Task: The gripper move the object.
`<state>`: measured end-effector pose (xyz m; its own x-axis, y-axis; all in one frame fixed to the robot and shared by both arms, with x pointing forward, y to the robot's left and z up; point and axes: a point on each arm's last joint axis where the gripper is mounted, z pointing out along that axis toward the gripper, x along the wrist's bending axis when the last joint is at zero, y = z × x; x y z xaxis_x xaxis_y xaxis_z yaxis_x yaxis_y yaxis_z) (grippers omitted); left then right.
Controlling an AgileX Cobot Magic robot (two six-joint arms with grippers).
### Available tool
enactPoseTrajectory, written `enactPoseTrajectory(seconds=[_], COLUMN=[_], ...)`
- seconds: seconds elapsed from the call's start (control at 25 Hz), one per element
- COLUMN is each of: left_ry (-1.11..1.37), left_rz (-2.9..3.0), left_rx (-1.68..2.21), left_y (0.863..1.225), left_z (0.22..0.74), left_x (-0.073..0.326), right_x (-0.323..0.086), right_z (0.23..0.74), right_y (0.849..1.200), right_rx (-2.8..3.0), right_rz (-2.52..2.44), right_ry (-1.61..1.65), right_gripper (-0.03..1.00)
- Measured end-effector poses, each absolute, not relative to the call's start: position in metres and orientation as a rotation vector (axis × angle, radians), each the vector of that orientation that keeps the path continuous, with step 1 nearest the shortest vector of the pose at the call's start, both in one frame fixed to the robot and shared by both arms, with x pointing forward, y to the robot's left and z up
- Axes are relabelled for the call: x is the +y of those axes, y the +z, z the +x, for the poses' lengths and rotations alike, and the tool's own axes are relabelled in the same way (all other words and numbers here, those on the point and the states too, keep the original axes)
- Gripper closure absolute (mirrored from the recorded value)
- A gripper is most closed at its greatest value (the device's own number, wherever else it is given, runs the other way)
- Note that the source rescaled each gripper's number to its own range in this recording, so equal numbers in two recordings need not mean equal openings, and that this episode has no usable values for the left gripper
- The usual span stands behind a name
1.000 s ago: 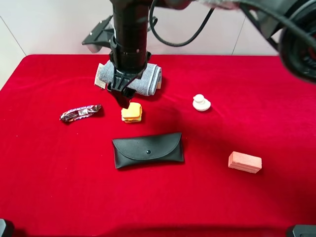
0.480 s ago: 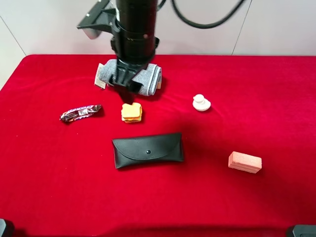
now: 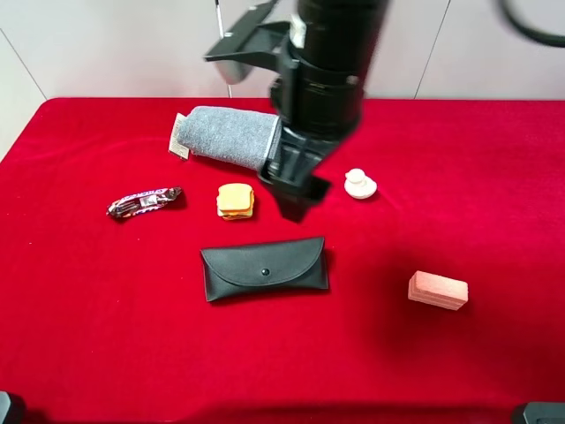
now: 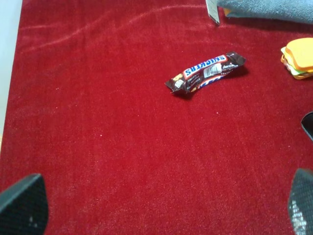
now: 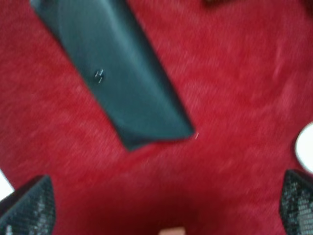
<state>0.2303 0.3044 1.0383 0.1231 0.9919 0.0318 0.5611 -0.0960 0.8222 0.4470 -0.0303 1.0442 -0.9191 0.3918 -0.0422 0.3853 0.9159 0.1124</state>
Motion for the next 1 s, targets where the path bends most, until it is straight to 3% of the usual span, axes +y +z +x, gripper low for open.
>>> enactPoseTrajectory(seconds=[0.28, 1.0], left_ry=[0.828, 0.828], left_rz=[1.741, 1.741], left_rx=[1.513, 1.513], left_y=[1.038, 1.038], left_z=[0.23, 0.23], left_x=[0.304, 0.304], right_x=[-0.076, -0.172], right_z=[0.41, 0.333], right_y=[1.047, 1.015], right_rx=[3.015, 2.969], right_rz=[0.729, 0.929], right_ry=[0.128, 0.214], right_gripper=[-0.03, -0.03])
